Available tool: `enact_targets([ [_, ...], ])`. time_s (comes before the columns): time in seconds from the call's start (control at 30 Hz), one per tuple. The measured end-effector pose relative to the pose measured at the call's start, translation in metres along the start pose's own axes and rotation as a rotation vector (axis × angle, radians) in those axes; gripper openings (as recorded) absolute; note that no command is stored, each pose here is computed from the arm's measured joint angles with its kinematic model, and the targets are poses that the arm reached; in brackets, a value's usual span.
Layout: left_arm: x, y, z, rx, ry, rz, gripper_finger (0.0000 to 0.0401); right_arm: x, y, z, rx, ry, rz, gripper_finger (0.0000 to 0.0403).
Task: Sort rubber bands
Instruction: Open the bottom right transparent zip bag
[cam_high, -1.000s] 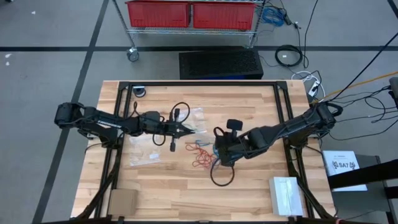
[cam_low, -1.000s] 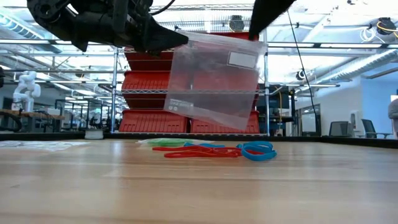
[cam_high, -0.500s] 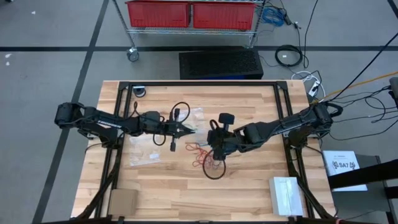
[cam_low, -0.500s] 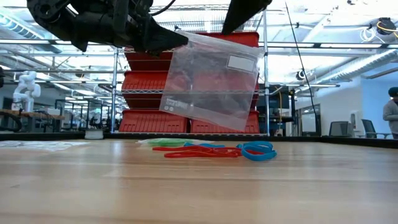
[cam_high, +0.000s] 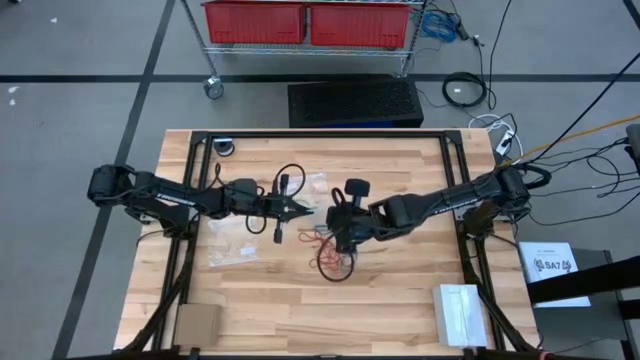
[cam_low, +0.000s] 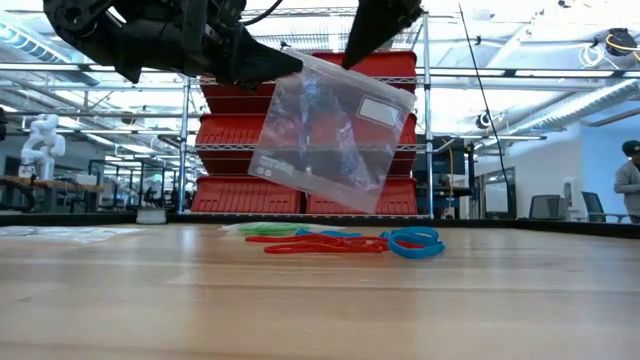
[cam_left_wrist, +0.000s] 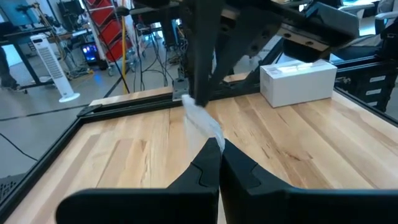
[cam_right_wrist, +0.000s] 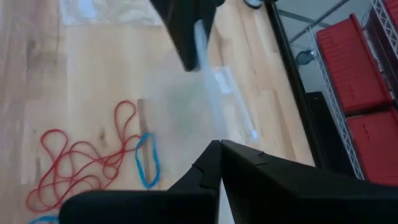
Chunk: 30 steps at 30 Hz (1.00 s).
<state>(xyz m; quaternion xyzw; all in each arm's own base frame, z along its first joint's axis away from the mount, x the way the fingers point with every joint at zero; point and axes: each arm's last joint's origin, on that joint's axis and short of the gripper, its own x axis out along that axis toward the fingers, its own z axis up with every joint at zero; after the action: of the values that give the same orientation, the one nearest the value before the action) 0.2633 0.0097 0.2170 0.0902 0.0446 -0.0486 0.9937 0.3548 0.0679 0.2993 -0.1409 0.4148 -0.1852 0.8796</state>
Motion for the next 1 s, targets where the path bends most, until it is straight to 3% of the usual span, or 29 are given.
enact_targets([
  [0.4,0.0001,0.0,-0.0001,0.0,0.0,0.0,0.0001,0.0018,-0.0024,0.0005,-0.007,0.001,0.001,0.0],
  [0.57,0.0001,0.0,-0.0001,0.0,0.0,0.0,0.0001,-0.001,-0.0005,0.0003,-0.029,-0.011,-0.074,0.0],
  [1.0,0.0001,0.0,-0.0002,0.0,0.001,0.0,0.0001,-0.0023,0.0018,-0.0009,-0.031,0.0,-0.02,0.0],
])
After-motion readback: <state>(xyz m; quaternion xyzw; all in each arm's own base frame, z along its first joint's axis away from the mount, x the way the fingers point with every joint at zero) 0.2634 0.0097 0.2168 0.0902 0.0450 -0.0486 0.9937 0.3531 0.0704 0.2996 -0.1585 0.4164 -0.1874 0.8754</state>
